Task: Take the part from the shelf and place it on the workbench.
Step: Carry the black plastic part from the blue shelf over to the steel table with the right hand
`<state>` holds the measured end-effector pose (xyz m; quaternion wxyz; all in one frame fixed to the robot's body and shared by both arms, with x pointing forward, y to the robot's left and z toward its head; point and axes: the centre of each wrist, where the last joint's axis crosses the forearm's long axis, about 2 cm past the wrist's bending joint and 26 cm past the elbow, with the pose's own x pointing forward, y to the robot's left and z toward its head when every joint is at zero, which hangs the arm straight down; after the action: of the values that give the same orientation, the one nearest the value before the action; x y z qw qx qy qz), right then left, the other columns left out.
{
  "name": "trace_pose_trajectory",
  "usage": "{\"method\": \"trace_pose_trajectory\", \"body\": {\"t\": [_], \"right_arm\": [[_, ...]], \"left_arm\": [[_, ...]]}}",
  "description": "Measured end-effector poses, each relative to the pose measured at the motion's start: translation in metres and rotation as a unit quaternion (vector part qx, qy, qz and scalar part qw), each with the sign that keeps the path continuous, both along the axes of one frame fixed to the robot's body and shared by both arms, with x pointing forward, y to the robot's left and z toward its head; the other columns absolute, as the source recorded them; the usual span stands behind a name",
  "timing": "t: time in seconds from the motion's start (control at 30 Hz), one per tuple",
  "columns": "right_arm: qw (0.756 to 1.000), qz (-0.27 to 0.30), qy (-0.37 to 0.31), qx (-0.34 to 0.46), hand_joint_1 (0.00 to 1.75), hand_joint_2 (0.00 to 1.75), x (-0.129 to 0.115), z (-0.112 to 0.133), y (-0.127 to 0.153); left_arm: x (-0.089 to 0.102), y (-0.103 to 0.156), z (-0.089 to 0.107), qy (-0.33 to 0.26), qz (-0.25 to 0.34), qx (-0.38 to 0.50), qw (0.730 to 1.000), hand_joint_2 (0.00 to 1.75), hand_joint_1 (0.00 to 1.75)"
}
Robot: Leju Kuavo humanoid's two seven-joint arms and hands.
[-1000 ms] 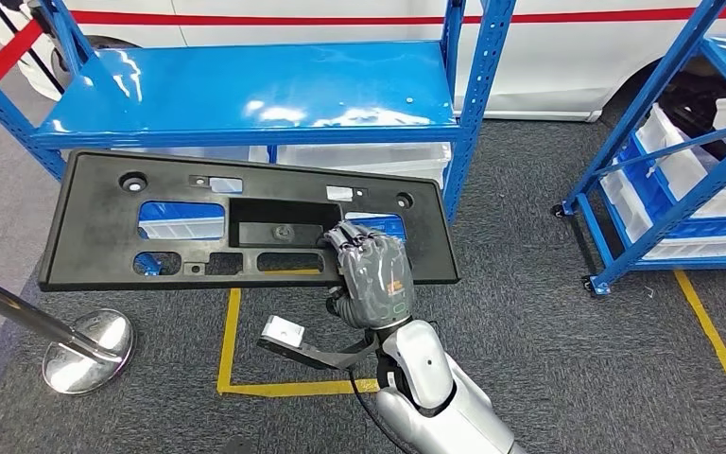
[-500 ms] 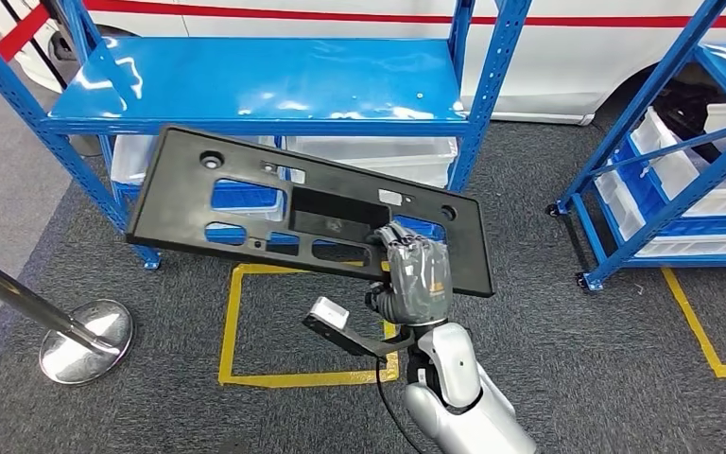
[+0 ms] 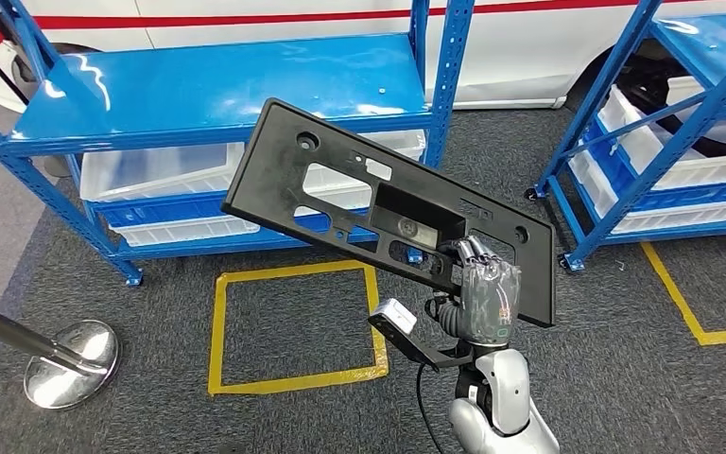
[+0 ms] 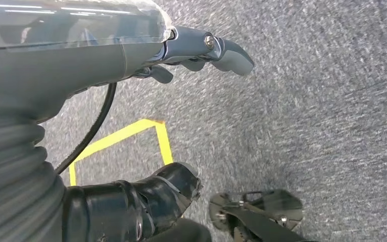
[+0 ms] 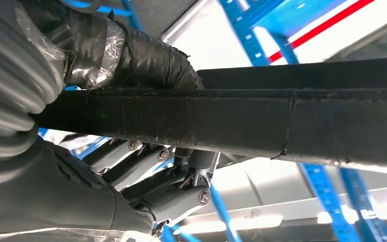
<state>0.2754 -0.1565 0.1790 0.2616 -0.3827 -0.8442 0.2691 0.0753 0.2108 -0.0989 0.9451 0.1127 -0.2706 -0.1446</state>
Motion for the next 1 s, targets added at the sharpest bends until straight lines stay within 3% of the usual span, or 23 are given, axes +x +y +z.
{"method": "trace_pose_trajectory", "body": {"t": [0.27, 0.43, 0.83, 1.0], "right_arm": [[1.0, -0.001, -0.009, 0.011, 1.75, 1.75, -0.01, -0.001, -0.014], [0.998, 0.014, -0.019, 0.055, 1.75, 1.75, -0.026, -0.008, -0.037], [0.981, -0.022, -0.077, 0.178, 1.75, 1.75, -0.068, -0.005, -0.077], [0.977, -0.048, -0.08, 0.192, 1.75, 1.75, -0.083, -0.007, -0.086]], "left_arm": [[0.001, 0.001, 0.0, -0.003, 0.003, 0.0, 1.0, 1.75, 0.0], [-0.005, 0.001, -0.001, -0.003, 0.016, 0.0, 1.0, 1.75, 0.0], [-0.011, 0.003, -0.002, 0.0, 0.037, 0.004, 0.999, 1.75, 0.0], [-0.015, 0.003, -0.003, 0.004, 0.04, 0.003, 0.999, 1.75, 0.0]]}}
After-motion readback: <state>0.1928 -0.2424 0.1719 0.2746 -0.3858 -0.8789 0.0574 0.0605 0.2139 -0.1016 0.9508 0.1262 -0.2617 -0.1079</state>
